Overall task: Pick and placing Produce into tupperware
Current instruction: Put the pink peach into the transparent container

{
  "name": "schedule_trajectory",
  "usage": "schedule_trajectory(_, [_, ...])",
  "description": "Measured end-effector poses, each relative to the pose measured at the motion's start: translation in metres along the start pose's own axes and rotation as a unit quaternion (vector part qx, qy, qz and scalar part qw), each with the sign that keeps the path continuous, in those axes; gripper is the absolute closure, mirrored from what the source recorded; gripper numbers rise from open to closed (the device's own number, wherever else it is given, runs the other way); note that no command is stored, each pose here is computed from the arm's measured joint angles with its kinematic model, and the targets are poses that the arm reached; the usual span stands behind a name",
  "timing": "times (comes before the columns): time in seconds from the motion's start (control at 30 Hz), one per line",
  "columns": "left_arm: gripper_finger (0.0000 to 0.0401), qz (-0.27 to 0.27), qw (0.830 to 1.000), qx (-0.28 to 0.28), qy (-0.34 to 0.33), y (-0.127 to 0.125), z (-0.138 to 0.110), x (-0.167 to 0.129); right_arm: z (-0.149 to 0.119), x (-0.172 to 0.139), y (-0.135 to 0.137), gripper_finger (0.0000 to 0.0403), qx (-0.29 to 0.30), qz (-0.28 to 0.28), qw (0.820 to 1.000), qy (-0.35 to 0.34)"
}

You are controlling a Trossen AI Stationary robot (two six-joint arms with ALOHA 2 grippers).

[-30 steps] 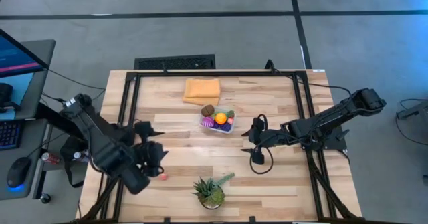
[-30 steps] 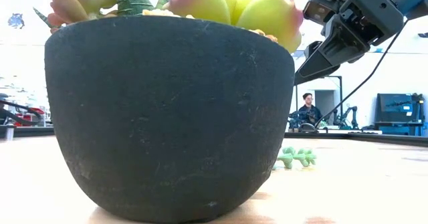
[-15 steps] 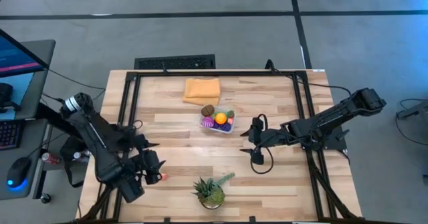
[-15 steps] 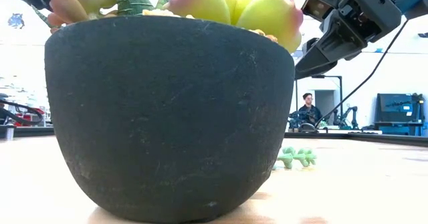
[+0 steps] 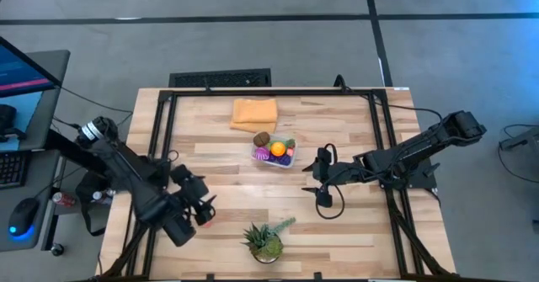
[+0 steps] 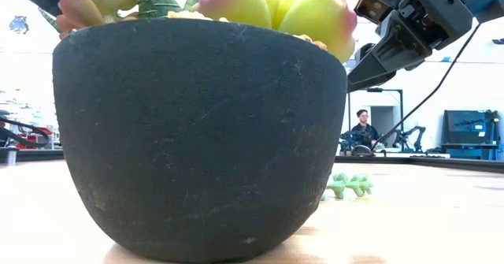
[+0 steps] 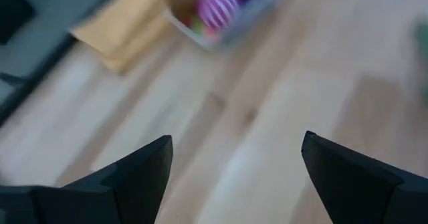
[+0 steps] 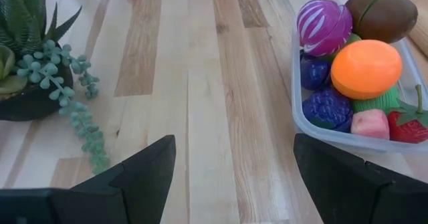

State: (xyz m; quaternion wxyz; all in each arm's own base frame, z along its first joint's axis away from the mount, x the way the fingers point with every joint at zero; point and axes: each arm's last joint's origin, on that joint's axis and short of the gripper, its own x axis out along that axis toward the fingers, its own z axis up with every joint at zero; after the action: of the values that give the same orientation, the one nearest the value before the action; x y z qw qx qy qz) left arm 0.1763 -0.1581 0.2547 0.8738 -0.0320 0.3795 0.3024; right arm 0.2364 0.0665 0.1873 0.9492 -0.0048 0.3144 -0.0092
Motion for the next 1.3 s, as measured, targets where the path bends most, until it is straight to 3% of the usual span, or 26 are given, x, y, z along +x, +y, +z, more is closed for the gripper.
schedule_trajectory(0.17, [0.0079,-0.08,0.99,0.079,0.082,-0.013,0.003,0.005,-0.001,0.0,0.0,0.0107,-0.001,-0.001,1.0,0.003])
schedule_trajectory(0.37, [0.0079,-0.137,0.974,0.142,0.107,-0.02,0.003,0.003,-0.001,0.0,0.0,0.0107,-0.001,-0.001,1.0,0.004])
schedule_trajectory(0.5, [0.0079,-0.147,0.97,0.146,0.129,-0.02,-0.001,0.005,-0.001,0.0,0.0,0.0107,-0.001,-0.001,1.0,0.004])
schedule_trajectory(0.73, [0.0079,-0.175,0.956,0.138,0.192,-0.02,-0.029,0.027,-0.001,0.0,0.0,0.0107,-0.001,-0.001,1.0,0.004])
schedule_trajectory(1.3, [0.0079,-0.22,0.948,0.1,0.206,-0.021,-0.064,0.057,0.001,0.0,0.0,0.0107,0.002,0.001,1.0,-0.007])
